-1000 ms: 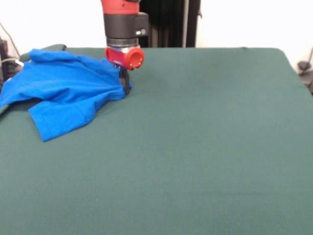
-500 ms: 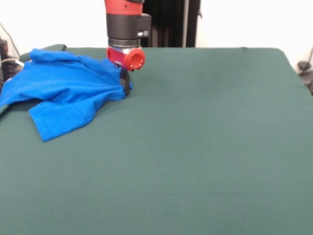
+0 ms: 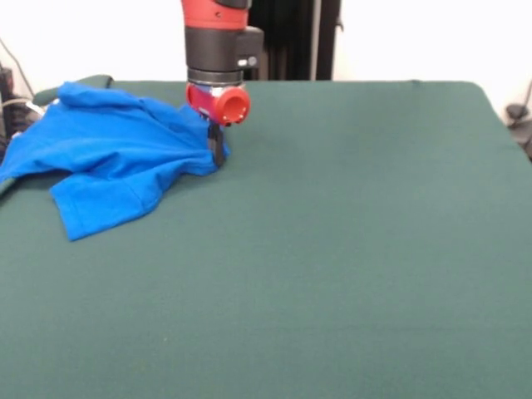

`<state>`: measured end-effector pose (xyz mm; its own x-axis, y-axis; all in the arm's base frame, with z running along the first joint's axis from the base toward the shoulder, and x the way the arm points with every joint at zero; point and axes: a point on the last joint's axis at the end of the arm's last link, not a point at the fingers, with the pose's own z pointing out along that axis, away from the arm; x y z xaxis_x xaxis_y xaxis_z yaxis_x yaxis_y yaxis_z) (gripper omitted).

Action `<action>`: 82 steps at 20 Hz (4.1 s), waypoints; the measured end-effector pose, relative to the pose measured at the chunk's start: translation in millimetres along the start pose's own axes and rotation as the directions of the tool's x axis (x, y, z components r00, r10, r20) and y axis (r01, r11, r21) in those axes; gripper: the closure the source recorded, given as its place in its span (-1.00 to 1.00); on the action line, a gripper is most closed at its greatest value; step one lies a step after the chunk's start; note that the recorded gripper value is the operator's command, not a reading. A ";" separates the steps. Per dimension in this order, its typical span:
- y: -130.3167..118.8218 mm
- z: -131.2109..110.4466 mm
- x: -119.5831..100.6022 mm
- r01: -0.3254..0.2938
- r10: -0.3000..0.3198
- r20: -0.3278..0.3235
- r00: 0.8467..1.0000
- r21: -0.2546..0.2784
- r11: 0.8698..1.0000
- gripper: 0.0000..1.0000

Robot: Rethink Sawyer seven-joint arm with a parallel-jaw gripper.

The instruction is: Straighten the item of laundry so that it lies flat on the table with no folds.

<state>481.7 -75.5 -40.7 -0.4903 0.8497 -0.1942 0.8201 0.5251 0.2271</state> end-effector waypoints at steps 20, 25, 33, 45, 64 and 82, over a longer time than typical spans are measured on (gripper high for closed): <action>59.3 -1.8 2.6 -0.071 0.071 -0.013 0.997 -0.058 0.996 1.00; 68.8 -1.5 7.2 -0.081 0.081 -0.012 0.997 -0.054 0.995 1.00; 89.3 2.0 25.4 -0.099 0.098 -0.027 0.995 -0.034 0.994 1.00; 136.3 13.5 46.4 -0.119 0.118 -0.026 0.993 -0.034 0.992 1.00; 171.1 19.0 40.5 -0.164 0.165 0.011 0.986 -0.030 0.986 -1.00; 174.3 9.5 39.5 -0.203 0.203 0.009 0.979 -0.021 0.979 -1.00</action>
<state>608.1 49.2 -17.9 -0.3108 0.9382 -0.1521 0.8963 0.3426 0.2815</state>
